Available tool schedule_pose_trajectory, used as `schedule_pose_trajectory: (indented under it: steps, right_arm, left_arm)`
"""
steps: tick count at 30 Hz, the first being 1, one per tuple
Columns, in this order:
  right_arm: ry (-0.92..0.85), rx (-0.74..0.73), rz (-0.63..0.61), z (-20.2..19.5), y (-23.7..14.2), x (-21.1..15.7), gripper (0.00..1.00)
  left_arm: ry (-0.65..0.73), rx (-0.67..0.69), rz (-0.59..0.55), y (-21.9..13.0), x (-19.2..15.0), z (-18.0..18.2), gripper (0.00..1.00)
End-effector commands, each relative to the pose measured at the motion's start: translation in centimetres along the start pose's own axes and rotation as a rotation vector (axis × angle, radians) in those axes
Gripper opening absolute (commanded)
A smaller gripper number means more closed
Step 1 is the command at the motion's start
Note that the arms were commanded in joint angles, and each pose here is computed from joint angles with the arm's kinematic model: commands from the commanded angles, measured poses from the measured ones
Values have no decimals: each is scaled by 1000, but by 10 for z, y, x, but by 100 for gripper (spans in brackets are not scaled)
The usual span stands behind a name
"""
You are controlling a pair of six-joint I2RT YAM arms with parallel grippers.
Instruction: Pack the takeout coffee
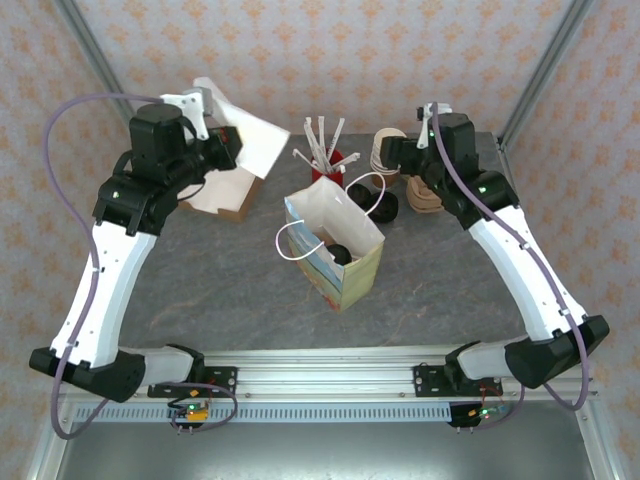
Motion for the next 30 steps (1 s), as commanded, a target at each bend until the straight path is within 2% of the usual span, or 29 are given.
schedule_pose_trajectory:
  steps: [1, 6, 13, 25, 30]
  right_arm:
    - [20, -42, -51, -10, -21, 13, 82]
    - [-10, -128, -10, -28, -19, 6, 83]
    - [-28, -192, 52, -41, -18, -8, 83]
    - [-5, -154, 63, -46, -39, -25, 83]
    - [-2, -152, 66, -48, -43, -29, 84]
  left_arm:
    - [42, -137, 136, -12, -27, -28, 0]
    - [49, -337, 227, -37, -44, -69, 0]
    - [28, -432, 278, -52, -61, -93, 0]
    - [58, -433, 434, -8, -91, -113, 0]
    - [105, -374, 513, 16, -107, -113, 0]
Point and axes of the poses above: each hand's point on the last joint's axis, 136 mm out from that joint toward the fingers, its own y axis out along the fingers, its own z axis along the line the jaws close on, x = y × z, the point moved 6 cm from there along -y, back along the fingers, and after that the axes turned 9 degrees about y, right-handed, at the moved point
